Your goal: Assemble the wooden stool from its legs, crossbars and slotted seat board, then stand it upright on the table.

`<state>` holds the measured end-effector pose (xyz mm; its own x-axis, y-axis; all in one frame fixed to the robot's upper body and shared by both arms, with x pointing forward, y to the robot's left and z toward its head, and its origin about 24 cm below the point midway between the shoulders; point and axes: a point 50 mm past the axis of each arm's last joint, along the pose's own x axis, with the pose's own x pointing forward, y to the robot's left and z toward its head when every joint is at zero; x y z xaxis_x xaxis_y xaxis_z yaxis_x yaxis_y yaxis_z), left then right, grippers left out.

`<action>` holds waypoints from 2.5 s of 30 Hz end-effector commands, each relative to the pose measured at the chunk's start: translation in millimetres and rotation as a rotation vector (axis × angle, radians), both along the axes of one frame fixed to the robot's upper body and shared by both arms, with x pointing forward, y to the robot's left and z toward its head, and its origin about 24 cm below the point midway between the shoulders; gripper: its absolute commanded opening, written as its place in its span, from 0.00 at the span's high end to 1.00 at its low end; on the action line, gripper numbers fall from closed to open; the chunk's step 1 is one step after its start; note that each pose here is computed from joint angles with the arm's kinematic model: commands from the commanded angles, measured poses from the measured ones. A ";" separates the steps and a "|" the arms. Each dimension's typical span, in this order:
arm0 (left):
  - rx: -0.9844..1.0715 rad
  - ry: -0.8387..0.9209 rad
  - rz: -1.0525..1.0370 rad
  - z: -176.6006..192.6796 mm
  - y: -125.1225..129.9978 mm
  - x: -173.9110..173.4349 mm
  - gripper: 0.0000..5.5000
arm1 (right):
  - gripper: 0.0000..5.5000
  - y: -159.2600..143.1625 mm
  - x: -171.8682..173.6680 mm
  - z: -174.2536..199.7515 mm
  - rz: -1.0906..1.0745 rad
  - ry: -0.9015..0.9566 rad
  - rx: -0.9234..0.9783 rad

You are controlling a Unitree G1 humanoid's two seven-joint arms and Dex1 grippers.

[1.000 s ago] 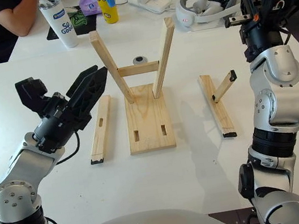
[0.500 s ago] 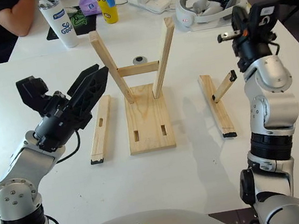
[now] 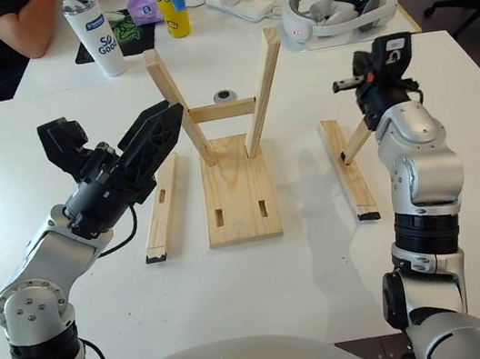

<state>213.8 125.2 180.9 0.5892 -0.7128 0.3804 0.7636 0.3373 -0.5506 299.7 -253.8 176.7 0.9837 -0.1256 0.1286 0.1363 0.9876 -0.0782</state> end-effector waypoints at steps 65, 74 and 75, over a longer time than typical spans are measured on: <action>0.057 0.031 0.040 7.6 10.1 -7.2 0.03 | 0.21 16.3 -104.4 -132.9 0.193 0.758 0.044; 0.075 0.023 0.059 9.1 11.6 -6.6 0.03 | 0.36 16.9 -107.1 -137.6 0.192 0.804 0.047; 0.078 0.023 0.067 8.4 12.2 -7.3 0.03 | 0.39 16.5 -107.2 -137.3 0.197 0.810 0.042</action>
<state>206.3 135.6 189.0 0.6347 -0.7008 0.3255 0.7280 0.4012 -0.5559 198.4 -236.3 45.3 0.8070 0.0691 -0.5866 -0.1222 0.9912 -0.0513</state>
